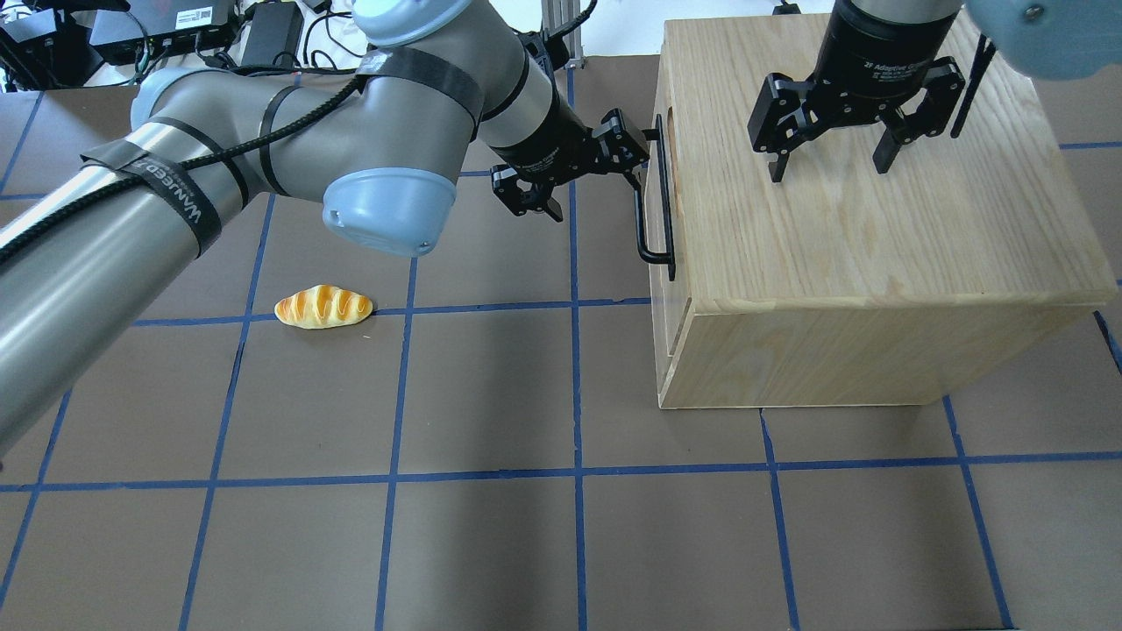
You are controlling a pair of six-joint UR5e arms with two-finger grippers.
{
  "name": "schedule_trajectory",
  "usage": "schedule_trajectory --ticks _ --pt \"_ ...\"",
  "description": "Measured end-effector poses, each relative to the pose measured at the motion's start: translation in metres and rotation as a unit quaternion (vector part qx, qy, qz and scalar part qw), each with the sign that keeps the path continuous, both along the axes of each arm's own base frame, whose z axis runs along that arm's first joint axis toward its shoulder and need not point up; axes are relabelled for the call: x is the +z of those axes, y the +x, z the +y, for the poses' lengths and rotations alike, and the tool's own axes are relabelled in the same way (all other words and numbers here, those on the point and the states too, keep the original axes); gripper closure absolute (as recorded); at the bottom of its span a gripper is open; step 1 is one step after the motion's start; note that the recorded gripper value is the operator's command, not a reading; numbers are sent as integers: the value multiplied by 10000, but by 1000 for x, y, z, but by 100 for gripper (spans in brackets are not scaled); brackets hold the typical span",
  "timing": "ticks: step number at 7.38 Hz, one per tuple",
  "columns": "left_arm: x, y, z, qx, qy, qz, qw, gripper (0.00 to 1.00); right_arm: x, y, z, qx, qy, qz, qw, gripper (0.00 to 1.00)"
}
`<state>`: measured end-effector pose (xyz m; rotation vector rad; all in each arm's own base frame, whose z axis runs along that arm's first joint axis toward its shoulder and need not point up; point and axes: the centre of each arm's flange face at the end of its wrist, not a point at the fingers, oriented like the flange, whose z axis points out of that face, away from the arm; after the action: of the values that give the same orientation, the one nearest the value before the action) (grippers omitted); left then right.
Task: Open upper drawer
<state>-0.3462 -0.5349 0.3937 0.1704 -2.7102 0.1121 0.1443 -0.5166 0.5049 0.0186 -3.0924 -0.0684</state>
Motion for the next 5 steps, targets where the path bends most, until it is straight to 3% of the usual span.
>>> schedule_trajectory --ticks 5 --pt "-11 -8 -1 -53 75 -24 10000 0 0 0 0 0 0 0 10000 0"
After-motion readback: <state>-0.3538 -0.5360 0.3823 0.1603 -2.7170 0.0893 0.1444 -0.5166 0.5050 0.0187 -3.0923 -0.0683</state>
